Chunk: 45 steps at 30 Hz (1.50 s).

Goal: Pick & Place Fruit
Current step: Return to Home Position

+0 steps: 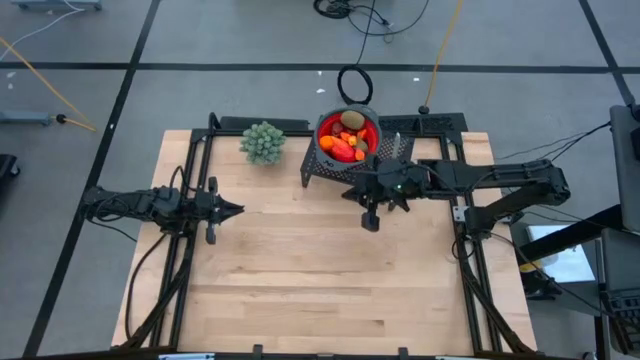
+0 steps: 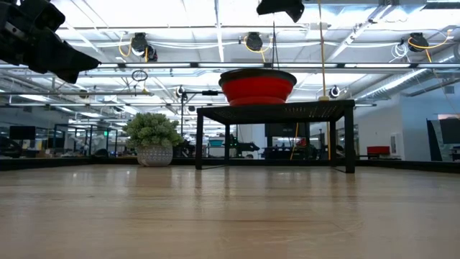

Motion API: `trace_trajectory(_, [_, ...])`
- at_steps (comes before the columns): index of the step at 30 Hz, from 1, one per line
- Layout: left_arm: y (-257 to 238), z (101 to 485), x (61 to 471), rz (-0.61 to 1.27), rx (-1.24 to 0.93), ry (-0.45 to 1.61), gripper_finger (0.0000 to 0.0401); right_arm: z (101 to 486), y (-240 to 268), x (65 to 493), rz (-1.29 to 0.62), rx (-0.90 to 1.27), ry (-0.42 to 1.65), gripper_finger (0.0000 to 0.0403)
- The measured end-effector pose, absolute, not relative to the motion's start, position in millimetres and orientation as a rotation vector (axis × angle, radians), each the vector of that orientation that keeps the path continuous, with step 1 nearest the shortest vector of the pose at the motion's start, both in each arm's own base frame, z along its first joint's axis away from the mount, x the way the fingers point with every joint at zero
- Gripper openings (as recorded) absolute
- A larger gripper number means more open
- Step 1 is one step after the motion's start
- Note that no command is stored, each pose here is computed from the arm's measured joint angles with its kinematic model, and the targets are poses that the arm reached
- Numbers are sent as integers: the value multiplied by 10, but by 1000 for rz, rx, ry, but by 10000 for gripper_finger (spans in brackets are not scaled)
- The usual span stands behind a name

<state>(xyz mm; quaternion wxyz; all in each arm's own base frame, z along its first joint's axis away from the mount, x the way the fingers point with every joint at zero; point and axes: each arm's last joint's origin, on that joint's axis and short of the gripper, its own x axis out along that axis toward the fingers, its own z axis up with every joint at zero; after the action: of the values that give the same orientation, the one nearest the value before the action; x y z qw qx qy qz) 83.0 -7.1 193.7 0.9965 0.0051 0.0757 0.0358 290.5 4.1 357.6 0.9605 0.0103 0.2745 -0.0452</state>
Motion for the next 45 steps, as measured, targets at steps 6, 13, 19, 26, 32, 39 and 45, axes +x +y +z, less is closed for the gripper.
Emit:
trace_trajectory(6, [-72, 1944, 832, 72, 1, 143, 26, 3367, 11, 2706, -83, 75, 447, 0])
trace_trajectory(13, [-72, 1953, 833, 72, 0, 135, 26, 3155, 8, 2247, -83, 113, 359, 0])
trace_trajectory(19, [-72, 1969, 835, 72, 0, 118, 26, 2964, 8, 1850, -53, 72, 328, 0])
trace_trajectory(26, [-72, 1972, 835, 72, -2, 115, 26, 2804, 14, 1524, -20, 80, 274, 0])
trace_trajectory(32, [-72, 1972, 835, 72, -2, 115, 26, 2702, 11, 1317, -17, 83, 217, 0])
trace_trajectory(39, [-72, 1972, 835, 72, 0, 115, 26, 2534, 9, 1171, -13, 91, 122, 0])
trace_trajectory(45, [-72, 1972, 835, 72, -1, 115, 26, 2348, 9, 1114, -10, 111, 38, 0])
